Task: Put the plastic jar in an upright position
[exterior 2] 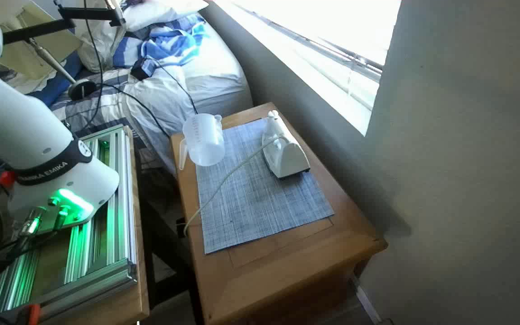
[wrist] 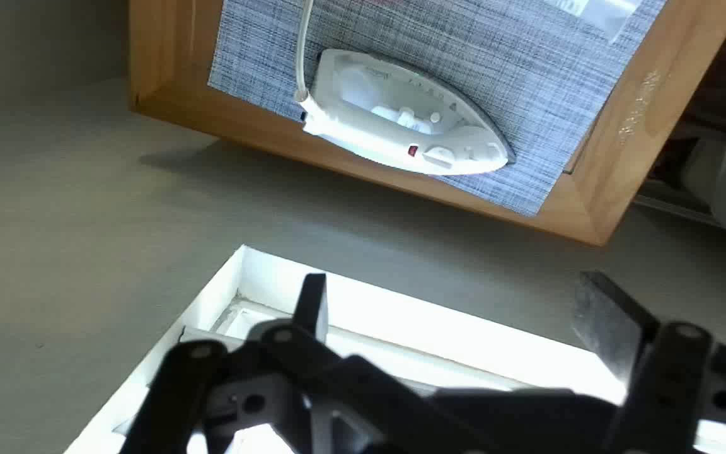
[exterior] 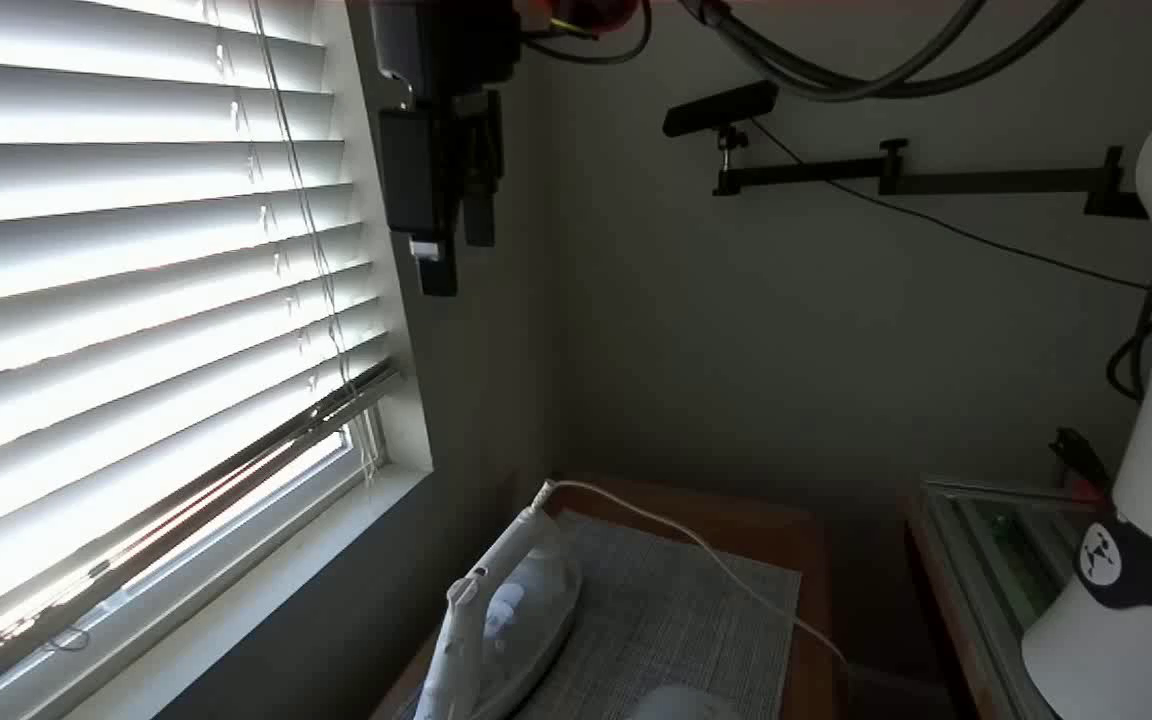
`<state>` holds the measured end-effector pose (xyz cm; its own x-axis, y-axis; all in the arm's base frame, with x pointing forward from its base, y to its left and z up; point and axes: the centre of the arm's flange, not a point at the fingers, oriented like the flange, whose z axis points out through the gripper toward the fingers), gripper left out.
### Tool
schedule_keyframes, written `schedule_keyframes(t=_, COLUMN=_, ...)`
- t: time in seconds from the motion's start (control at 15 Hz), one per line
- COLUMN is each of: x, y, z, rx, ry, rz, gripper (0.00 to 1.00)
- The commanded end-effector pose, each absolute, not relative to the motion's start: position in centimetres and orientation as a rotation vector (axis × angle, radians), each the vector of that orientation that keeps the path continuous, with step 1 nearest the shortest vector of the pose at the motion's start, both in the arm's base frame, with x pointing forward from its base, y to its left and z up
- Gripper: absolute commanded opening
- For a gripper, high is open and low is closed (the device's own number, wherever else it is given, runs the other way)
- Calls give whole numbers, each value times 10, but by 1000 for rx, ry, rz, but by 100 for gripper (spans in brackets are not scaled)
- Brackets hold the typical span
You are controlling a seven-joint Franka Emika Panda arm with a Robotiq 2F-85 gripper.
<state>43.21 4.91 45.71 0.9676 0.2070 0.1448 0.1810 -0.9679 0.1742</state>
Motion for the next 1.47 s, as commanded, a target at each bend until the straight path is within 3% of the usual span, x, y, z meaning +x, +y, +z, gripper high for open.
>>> schedule_keyframes(t=0.0, x=432, y=49, z=457, rx=2957, ry=293, rz=243, gripper=100)
schedule_keyframes(t=0.33, x=432, y=58, z=452, rx=2959, ry=287, rz=210, gripper=100)
schedule_keyframes(t=0.87, x=402, y=177, z=382, rx=2914, ry=180, rz=-120, gripper=100)
schedule_keyframes(t=1.4, x=386, y=182, z=343, rx=2889, ry=13, rz=-159, gripper=100)
